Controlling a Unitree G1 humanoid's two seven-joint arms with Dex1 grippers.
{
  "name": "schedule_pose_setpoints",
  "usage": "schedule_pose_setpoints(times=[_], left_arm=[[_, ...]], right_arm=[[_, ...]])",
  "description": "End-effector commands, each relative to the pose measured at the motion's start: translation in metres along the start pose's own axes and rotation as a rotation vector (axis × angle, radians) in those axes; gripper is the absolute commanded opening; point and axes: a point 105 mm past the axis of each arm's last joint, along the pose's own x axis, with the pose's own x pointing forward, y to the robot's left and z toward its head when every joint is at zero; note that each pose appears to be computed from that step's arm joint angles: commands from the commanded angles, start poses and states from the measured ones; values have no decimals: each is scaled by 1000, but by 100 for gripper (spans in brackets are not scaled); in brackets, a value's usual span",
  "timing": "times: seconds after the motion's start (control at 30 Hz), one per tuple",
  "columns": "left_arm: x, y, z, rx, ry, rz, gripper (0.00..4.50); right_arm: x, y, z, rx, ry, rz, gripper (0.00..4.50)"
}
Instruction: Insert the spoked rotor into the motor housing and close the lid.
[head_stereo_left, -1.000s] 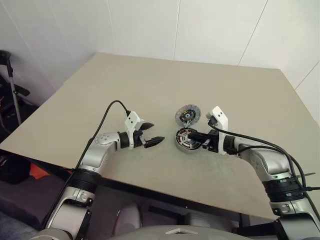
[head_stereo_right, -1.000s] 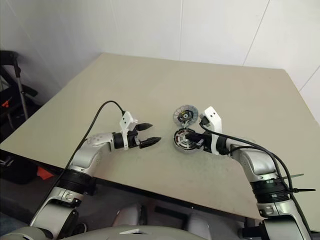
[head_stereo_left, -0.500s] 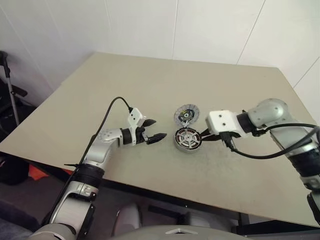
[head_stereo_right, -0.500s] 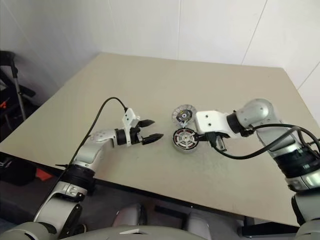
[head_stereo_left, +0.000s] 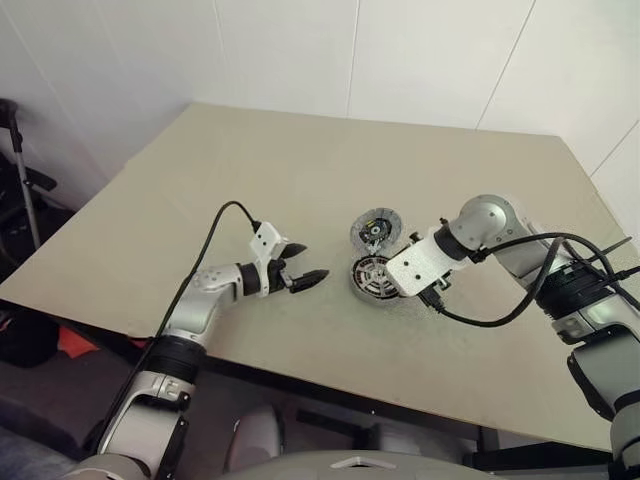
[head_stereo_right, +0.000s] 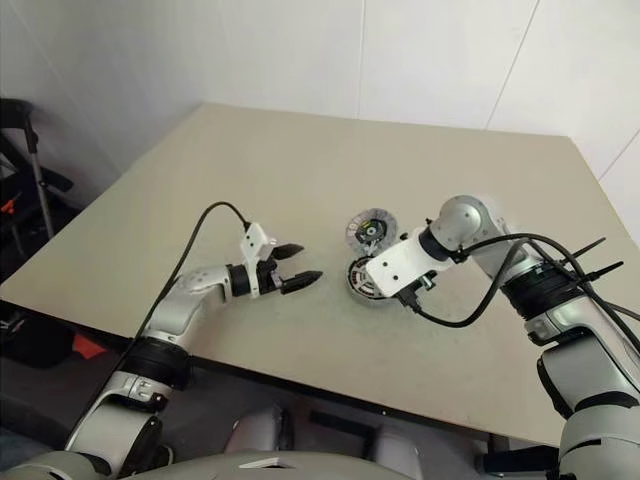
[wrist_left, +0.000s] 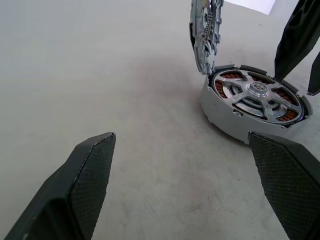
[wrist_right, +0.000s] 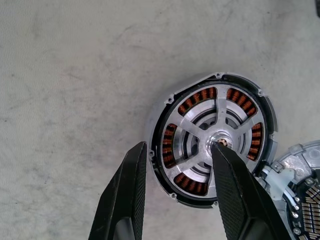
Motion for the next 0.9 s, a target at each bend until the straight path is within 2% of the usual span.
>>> schedule_pose_setpoints(times=[0.03, 0.37, 0.67, 0.8, 0.9], left_arm=[[0, 1, 16, 40, -42, -1, 450], [3, -2, 17, 42, -41, -14, 450], [-1, 1, 15, 38, -39, 6, 450], [-2, 3, 15, 39, -37, 16, 450], [-2, 4, 15, 40, -35, 20, 450]], right_arm=[[-8, -5, -8, -37, 58, -20, 227], [3, -6, -30, -49, 107, -24, 227], [12, -4, -26, -82, 67, 2, 227], [14, -3, -20, -88, 37, 10, 139], [13, -7, -16, -101, 22, -21, 42]])
